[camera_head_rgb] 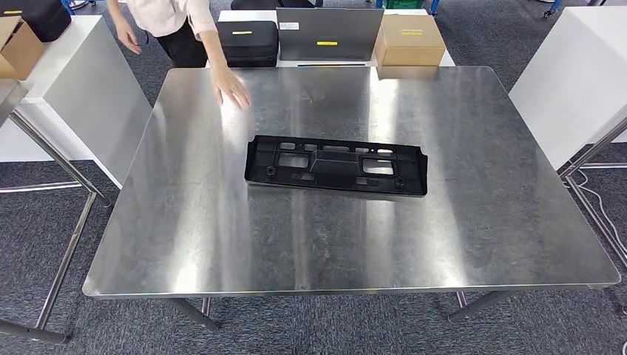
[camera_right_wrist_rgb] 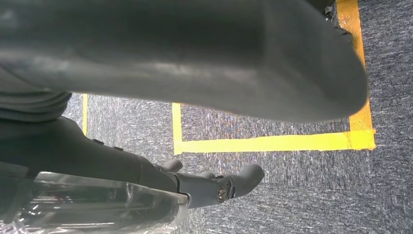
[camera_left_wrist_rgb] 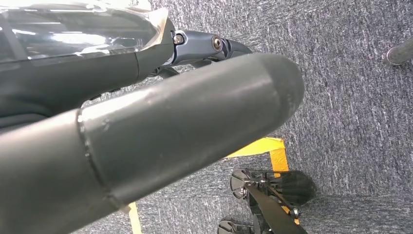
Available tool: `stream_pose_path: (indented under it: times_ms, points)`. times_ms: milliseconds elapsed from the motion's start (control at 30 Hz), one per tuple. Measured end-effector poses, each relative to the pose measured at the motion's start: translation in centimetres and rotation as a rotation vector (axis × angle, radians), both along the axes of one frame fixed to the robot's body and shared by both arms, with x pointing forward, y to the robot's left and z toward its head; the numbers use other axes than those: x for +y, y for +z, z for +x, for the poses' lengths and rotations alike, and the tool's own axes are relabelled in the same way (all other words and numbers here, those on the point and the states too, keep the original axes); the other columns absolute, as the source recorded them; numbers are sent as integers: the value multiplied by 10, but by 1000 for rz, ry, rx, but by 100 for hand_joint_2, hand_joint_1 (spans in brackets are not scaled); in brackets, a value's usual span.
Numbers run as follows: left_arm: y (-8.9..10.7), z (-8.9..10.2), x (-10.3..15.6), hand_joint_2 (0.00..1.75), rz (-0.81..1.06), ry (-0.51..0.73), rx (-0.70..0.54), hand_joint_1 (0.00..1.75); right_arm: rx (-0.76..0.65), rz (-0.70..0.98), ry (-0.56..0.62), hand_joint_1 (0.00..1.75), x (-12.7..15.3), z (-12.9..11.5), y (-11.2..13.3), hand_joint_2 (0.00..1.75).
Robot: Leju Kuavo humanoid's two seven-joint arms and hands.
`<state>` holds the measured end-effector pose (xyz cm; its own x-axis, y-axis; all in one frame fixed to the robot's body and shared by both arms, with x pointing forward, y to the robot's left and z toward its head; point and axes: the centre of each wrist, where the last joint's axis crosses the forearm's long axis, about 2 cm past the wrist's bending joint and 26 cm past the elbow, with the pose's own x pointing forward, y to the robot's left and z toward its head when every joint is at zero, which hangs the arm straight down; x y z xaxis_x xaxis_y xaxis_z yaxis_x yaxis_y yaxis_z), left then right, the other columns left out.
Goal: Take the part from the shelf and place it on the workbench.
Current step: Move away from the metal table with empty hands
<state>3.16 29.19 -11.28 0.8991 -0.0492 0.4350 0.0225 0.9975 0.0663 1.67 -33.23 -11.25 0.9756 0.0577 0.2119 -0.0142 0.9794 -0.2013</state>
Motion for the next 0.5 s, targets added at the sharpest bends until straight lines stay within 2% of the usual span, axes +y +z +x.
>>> stream_pose_path:
  times_ms: [500]
  points:
    - [0,0,3,0,13,-6,-16,0,2,-2,9,0,-2,0,0,0]
